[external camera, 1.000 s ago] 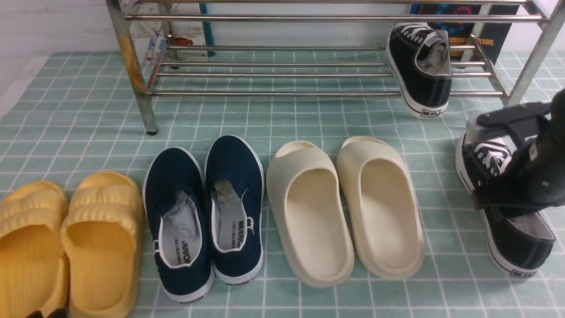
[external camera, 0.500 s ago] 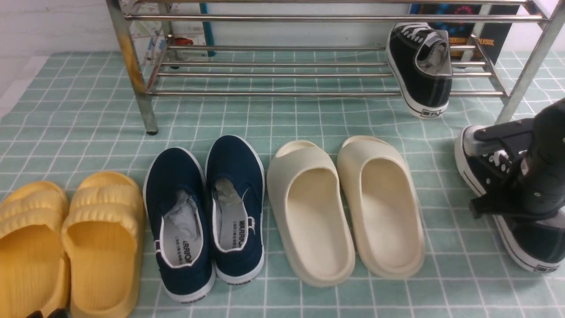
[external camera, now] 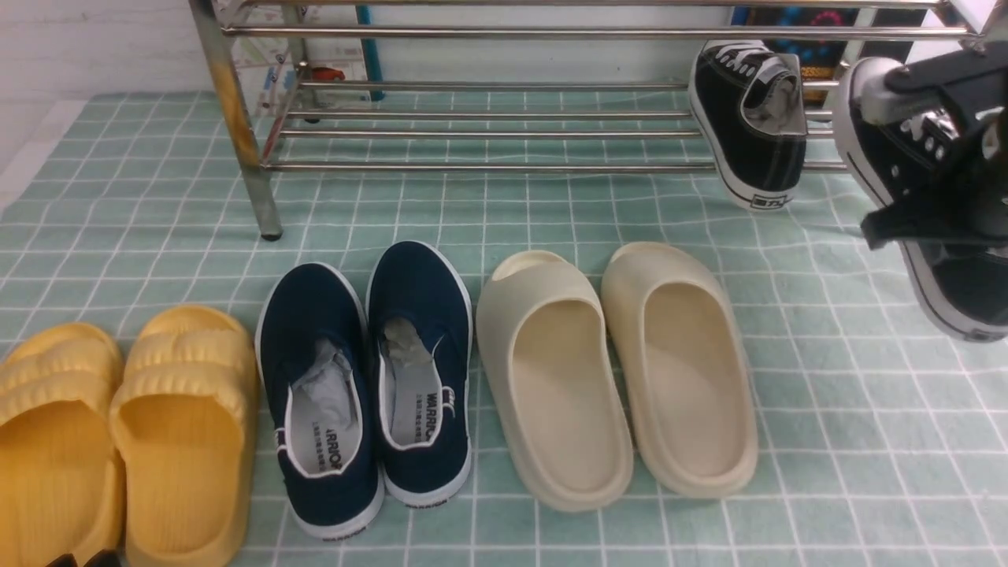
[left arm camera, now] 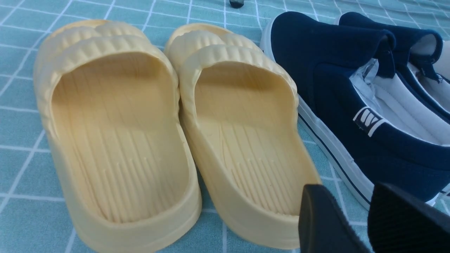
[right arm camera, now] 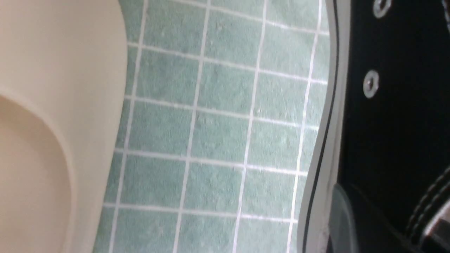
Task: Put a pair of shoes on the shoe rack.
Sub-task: Use the right arm to put a shoe into the shoe rack
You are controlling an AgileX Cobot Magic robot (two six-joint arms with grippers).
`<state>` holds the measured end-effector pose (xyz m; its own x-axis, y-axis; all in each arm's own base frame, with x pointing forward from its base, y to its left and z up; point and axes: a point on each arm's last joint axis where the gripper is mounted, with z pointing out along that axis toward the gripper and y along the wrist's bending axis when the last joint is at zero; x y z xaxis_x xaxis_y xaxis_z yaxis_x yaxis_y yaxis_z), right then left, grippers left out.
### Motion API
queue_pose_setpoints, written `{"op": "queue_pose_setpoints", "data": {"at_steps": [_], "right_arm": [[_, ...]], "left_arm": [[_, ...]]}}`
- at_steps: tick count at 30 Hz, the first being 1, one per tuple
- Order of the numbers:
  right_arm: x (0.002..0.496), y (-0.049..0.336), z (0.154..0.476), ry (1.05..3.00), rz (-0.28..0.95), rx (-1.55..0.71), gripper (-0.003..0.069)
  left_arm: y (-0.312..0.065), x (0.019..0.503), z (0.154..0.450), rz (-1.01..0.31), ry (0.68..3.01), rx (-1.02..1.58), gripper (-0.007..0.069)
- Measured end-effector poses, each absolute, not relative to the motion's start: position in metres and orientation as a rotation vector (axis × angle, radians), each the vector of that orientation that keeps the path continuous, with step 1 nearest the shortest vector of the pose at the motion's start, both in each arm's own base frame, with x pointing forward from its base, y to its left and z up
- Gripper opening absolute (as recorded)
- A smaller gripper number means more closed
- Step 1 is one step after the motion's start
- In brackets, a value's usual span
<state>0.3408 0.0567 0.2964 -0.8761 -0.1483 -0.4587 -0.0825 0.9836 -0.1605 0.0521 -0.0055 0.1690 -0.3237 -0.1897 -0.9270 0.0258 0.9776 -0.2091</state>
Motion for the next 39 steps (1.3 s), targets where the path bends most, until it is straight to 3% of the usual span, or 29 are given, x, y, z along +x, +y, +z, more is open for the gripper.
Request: {"op": "queue_pose_setpoints", "data": {"at_steps": [10, 25, 39], "right_arm": [[0.396, 0.047, 0.281, 2.677, -0.188, -0.073, 0.0029], [0.477, 0.047, 0.270, 2.590, -0.094, -0.063, 0.0029], [0.504, 0.051, 0.256, 2.584, -0.105, -0.117, 0.0036]], "left_arm": [[-0.006, 0.052, 0.169, -0.217, 1.890, -0.119, 0.0221], [-0.006, 0.052, 0.169, -0.217, 1.890, -0.119, 0.0221], [-0.006, 0.052, 0.169, -0.217, 1.890, -0.119, 0.0221]]}}
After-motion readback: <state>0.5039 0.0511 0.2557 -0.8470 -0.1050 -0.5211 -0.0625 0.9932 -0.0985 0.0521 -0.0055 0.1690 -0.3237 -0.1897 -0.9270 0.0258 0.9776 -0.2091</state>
